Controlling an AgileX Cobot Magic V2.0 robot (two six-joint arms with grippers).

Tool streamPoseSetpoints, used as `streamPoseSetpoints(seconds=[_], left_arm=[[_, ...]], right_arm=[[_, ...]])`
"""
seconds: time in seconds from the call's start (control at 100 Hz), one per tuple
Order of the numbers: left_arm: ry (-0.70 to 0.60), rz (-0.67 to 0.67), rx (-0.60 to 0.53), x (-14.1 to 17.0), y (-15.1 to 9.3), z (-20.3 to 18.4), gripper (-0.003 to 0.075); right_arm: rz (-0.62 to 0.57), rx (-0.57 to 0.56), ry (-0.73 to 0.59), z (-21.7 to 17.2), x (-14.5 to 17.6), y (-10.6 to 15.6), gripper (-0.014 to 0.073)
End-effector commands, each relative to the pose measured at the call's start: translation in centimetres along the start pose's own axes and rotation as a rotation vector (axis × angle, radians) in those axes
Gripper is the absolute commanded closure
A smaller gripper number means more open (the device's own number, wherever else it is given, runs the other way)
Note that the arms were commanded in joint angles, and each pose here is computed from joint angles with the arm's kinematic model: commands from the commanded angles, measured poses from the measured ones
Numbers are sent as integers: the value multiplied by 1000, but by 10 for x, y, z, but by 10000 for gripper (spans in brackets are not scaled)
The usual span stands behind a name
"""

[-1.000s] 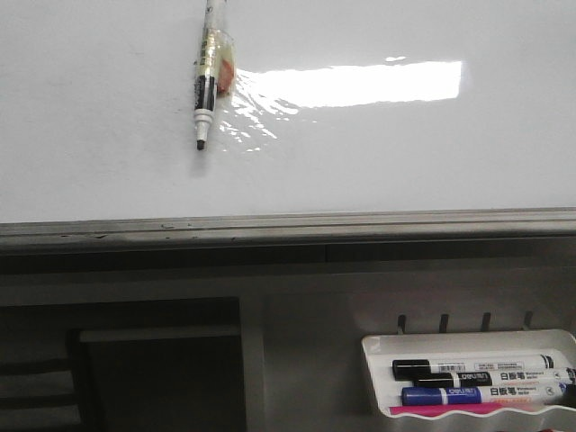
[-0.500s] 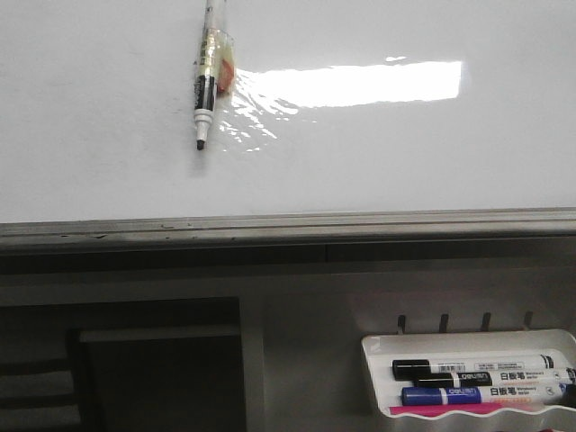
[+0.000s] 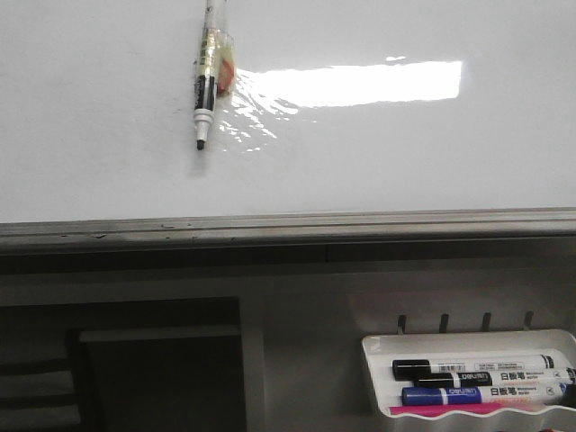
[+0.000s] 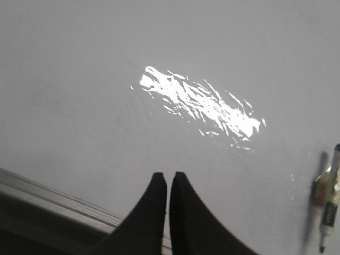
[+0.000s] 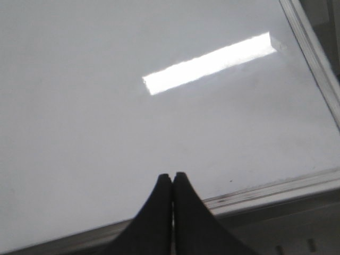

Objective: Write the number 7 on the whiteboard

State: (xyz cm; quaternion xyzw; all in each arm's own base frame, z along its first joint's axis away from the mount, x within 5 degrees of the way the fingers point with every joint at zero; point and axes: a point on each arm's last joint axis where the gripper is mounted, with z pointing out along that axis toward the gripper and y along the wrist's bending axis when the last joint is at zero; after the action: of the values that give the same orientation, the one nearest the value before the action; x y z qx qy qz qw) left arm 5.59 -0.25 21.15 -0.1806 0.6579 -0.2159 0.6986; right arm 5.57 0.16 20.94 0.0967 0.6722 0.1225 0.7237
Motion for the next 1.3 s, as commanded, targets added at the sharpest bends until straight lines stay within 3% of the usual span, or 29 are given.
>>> streamPoseSetpoints(seconds=[0.0,0.16,0.3,0.54,0.66,0.8,0.92,1.0,1.05,1.11,1.17,1.29], left_arm=[[-69,-183,-14,1,6,-2,741],[-68,-201,41,-13,-7,-4,741],[-31,-54,113,-40,-34,-7,741],[235,238,123,-84,-76,9,741],[326,297,138,-95,-87,22,740],[370,251,198,-93,-93,33,730],[418,241,228,-87,-96,45,603],[432,227,236,-84,-98,53,431],[432,210,238,-83,-99,59,319],[432,181,239,-81,-100,66,213],[426,161,240,-79,-102,73,188],[442,195,266,-70,-107,87,222]], right_arm=[[169,25,-86,-1,-1,-5,659],[161,-19,-55,-3,-15,5,656],[40,-60,70,-2,-38,20,655],[-75,-51,411,28,-74,39,655],[-76,-50,473,44,-89,44,655],[-77,-52,492,52,-95,47,620],[-77,-53,502,52,-95,47,417],[-77,-53,510,52,-94,47,233],[-79,-54,513,52,-94,47,169],[-81,-55,513,52,-94,47,155],[-86,-56,513,52,-94,47,157],[-86,-55,507,52,-95,47,157]])
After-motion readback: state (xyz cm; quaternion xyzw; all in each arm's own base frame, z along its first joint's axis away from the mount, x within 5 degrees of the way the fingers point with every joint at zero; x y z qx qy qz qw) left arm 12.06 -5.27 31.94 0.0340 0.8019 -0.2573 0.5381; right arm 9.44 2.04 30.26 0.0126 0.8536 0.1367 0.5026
